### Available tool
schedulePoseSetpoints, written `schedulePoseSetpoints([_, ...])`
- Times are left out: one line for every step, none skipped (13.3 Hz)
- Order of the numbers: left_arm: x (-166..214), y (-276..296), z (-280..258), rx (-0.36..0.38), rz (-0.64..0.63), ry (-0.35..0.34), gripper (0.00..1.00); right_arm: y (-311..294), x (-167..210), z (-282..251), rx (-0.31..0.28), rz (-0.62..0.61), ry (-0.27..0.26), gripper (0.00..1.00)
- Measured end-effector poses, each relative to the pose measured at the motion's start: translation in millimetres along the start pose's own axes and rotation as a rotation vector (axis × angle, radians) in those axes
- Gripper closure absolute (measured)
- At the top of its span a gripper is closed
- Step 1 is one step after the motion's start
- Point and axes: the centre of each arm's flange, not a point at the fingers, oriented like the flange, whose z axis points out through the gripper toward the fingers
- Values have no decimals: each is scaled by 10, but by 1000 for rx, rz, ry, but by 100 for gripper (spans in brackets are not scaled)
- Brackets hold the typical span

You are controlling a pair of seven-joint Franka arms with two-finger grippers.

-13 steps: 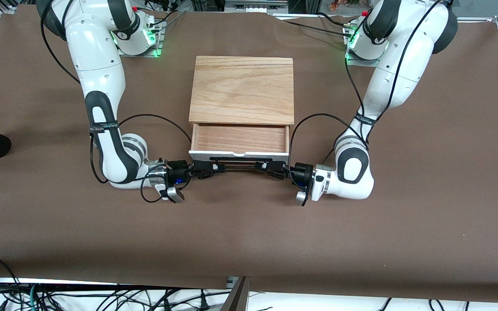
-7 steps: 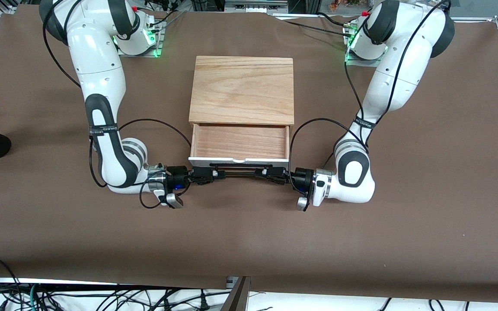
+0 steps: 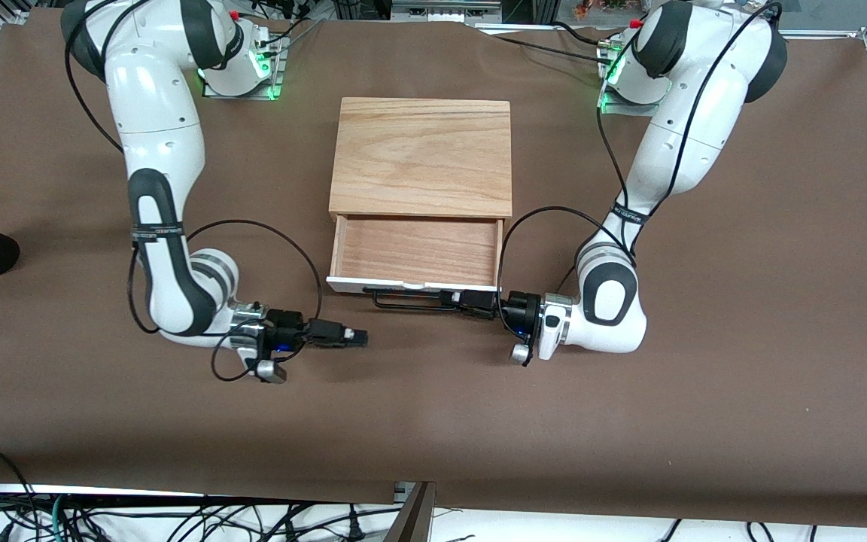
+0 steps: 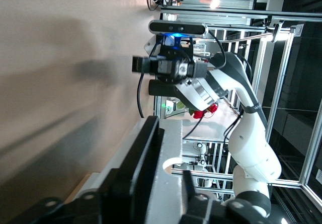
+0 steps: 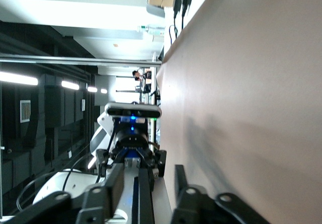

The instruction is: Pull top drawer with both arms simultaneously

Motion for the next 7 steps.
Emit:
schedulePoseSetpoints([1, 26, 19, -4, 0, -2, 22, -10, 23, -31, 0, -2, 5, 30])
schedulePoseSetpoints([-19, 15, 39, -4, -5, -13, 13, -20, 33, -38, -5, -6, 4, 21])
schedulePoseSetpoints([-23, 13, 50, -10, -7, -12, 2, -29, 55, -73, -22, -16, 3, 9])
schedulePoseSetpoints([-23, 17, 51, -11, -7, -13, 0, -44, 94, -149, -53, -31, -2, 1])
schedulePoseSetpoints([-22, 14, 46, -10, -7, -12, 0, -65, 144, -259, -95, -31, -11, 0])
schedulePoseSetpoints([-22, 8, 32, -8, -7, -13, 0, -104, 198, -386, -148, -21, -26, 0])
schedulePoseSetpoints([-20, -1, 3, 2, -5, -17, 0, -198, 264, -511, -209, -12, -47, 0])
